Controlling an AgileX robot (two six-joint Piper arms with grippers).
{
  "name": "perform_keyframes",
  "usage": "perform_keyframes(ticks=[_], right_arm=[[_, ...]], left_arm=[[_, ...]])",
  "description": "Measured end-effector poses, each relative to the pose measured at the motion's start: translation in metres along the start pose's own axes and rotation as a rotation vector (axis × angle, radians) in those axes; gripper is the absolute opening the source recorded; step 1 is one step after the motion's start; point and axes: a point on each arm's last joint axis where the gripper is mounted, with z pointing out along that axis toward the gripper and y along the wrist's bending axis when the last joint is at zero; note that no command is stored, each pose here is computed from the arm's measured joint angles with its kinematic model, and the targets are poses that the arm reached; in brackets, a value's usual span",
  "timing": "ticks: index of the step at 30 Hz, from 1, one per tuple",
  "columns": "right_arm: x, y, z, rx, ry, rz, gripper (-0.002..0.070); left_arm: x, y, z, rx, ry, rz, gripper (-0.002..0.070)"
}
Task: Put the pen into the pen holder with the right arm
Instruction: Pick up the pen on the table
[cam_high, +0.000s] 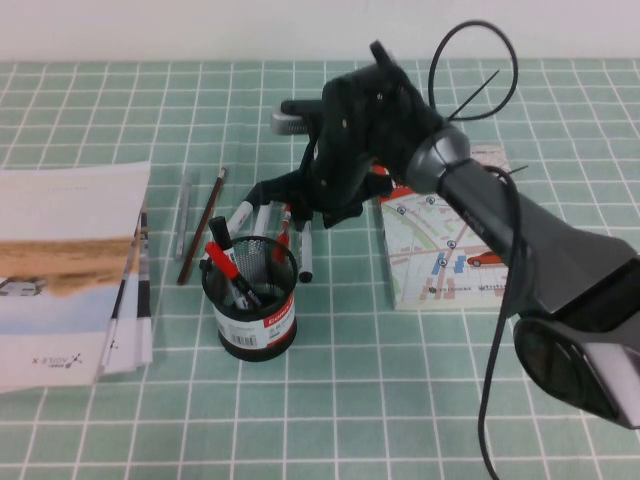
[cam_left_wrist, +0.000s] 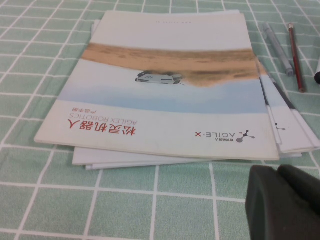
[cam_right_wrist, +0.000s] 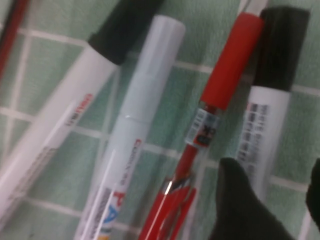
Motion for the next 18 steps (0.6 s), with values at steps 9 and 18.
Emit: perform_keyframes(ticks=[9,18], right_arm=[[0.002,-0.0027,0.0107,0.023,0.009,-0.028,0.0228],[0.0022,-0.0039,0.0096,0.07,0.003,-0.083,0.0111]], left_arm=[[0.0,0.0,0.0,0.0,0.0,0.0,-0.0004],[0.0,0.0,0.0,0.0,0.0,0.0,-0.0004]])
